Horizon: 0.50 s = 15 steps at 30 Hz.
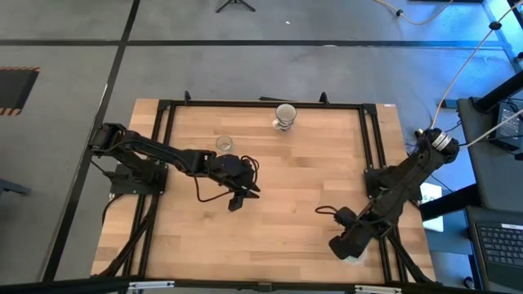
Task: Pick and place Stevia / Truvia into bins
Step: Put the green stevia packet into the transparent container
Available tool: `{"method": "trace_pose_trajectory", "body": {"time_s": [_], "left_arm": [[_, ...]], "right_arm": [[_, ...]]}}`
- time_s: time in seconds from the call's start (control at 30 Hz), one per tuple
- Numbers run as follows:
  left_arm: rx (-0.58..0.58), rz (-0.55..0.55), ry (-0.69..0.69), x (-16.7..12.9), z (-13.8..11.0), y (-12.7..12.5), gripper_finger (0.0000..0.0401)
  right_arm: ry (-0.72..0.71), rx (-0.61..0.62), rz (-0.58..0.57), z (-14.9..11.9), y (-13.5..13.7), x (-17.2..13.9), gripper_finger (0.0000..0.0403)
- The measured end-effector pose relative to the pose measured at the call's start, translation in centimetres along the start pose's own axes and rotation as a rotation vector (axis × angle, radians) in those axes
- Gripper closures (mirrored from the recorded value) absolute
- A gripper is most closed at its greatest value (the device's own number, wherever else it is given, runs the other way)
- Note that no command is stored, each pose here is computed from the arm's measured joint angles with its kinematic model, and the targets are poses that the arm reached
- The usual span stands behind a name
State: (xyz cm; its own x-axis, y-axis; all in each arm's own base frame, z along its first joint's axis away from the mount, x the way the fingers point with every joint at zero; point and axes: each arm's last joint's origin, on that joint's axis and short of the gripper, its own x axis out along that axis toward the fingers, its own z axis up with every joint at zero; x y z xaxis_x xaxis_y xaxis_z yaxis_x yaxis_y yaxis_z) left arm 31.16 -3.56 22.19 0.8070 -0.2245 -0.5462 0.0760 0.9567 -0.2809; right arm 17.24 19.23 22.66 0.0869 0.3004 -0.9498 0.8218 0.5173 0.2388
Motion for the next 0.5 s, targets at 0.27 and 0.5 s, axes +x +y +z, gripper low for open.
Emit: {"method": "trace_pose_trajectory", "body": {"time_s": [0.27, 0.5], "left_arm": [[0.000, 0.000, 0.000, 0.0, 0.0, 0.0, 0.0293], [0.052, 0.000, 0.037, 0.0, -0.4, -0.1, 0.0294]], "right_arm": [[0.000, 0.007, -0.073, 0.0, 0.3, 1.9, 0.0398], [-0.002, 0.011, -0.086, 0.0, 0.4, 2.3, 0.0370]]}}
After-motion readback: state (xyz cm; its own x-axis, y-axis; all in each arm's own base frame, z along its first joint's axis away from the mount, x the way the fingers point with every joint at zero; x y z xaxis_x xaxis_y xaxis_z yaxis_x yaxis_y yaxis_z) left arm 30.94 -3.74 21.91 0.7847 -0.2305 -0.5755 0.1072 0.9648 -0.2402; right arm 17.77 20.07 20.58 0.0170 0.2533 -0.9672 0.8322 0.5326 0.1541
